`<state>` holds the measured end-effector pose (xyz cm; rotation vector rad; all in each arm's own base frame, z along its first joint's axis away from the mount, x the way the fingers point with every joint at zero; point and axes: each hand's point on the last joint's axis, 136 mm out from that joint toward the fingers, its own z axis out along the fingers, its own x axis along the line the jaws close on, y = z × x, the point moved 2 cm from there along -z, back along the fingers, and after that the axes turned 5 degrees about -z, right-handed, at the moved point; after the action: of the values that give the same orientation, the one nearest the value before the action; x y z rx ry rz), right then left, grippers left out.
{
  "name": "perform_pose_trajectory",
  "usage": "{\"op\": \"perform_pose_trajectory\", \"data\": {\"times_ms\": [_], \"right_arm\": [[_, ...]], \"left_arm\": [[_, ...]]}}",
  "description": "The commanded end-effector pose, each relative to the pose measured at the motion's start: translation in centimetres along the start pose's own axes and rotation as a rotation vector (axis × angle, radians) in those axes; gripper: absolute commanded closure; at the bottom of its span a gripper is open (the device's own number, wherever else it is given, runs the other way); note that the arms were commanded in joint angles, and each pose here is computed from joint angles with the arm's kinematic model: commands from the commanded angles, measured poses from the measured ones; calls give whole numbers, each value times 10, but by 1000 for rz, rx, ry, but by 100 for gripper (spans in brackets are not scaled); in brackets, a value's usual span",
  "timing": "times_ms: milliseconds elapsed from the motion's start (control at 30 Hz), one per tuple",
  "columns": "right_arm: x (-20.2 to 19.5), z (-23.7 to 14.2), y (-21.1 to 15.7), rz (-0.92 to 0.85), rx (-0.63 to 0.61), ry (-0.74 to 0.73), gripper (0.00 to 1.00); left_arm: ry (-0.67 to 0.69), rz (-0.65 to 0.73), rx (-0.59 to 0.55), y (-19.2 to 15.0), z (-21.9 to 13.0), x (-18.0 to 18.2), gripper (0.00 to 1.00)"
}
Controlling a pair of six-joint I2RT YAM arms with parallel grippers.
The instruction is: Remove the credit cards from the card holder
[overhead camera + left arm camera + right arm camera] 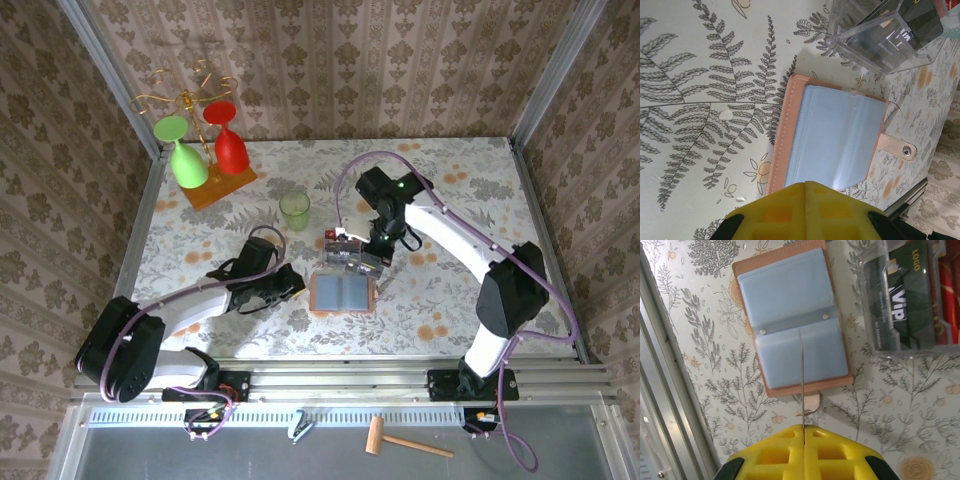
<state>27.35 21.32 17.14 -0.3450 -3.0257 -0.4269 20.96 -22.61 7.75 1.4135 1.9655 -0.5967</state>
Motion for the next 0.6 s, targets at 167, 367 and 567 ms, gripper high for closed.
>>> {"op": "perform_pose_trajectory", "data": {"times_ms": [167,367,567], "right_arm": [[-16,1,9,-81,72,8,100],[-30,5,22,-119,76,12,100],[-42,13,32,-145,81,19,100]], "left_arm": [[16,-10,-34,3,-9,11,93],[18,-23,-47,8,-11,14,93],[18,-39,-56,13,-12,16,93]]}}
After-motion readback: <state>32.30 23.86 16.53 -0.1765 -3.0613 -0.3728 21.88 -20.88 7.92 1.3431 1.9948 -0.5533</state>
